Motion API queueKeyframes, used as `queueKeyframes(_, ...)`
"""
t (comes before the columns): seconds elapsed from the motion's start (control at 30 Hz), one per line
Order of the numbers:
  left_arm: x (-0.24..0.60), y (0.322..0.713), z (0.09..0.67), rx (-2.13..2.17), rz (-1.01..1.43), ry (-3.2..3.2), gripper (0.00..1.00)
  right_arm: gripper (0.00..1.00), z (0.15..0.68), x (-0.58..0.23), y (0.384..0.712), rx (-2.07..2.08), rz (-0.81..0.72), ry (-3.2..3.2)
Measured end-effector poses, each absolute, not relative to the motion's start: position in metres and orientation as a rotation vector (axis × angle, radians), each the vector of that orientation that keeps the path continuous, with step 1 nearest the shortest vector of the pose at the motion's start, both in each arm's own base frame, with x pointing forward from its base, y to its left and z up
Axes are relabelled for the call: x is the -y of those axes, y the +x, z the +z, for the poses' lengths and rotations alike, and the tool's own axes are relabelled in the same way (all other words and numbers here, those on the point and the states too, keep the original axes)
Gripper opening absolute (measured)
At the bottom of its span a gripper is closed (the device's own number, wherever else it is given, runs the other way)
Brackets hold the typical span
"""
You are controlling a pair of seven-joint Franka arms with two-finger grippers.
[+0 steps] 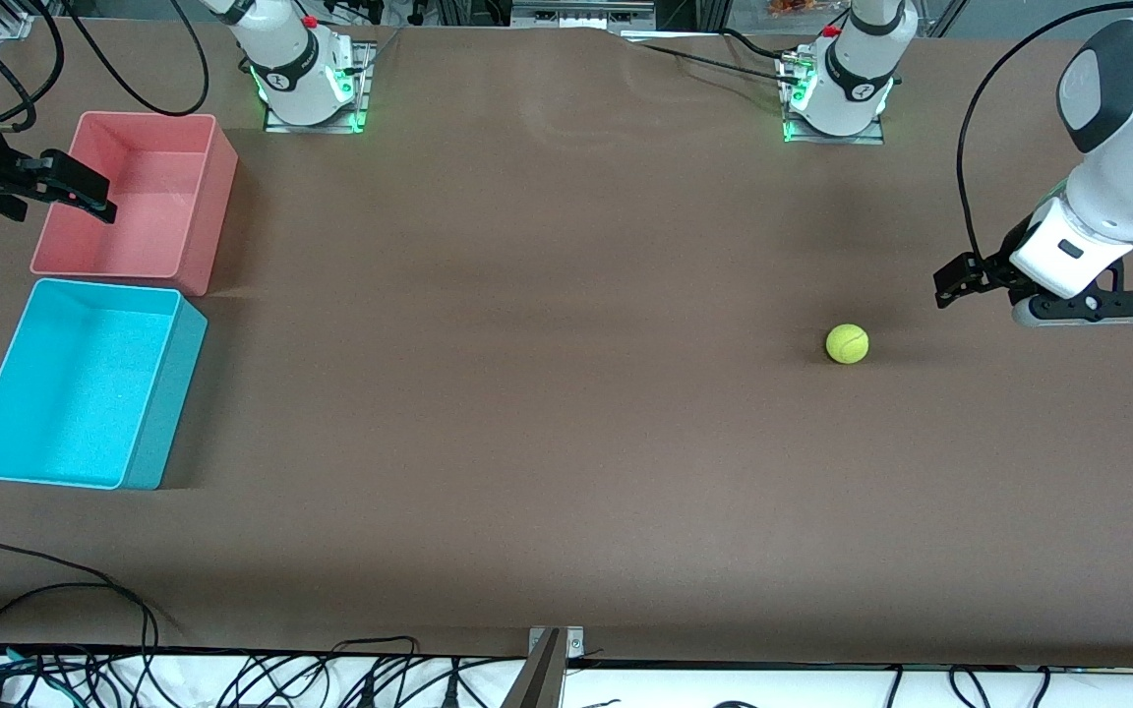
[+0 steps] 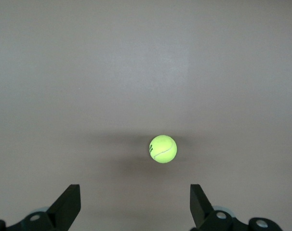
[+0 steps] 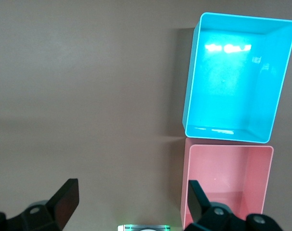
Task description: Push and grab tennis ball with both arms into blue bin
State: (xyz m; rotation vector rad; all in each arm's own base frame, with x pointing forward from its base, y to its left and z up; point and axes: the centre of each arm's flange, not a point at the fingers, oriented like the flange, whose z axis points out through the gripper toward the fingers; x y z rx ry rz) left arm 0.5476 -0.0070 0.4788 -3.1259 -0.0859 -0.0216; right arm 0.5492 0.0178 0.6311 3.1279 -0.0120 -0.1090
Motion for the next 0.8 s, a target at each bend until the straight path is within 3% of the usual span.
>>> queueKeyframes(0.33,0.008,0.537,0.527,0.087,-0.114,-3.124,1.0,1.0,0.631,-0.018,0.549,0.013,-0.11,3.128)
queueKeyframes(0.8,0.008,0.51,0.627,0.092,-0.06,-3.121,1.0,1.0,0.631,-0.018,0.549,0.013,-0.112,3.128)
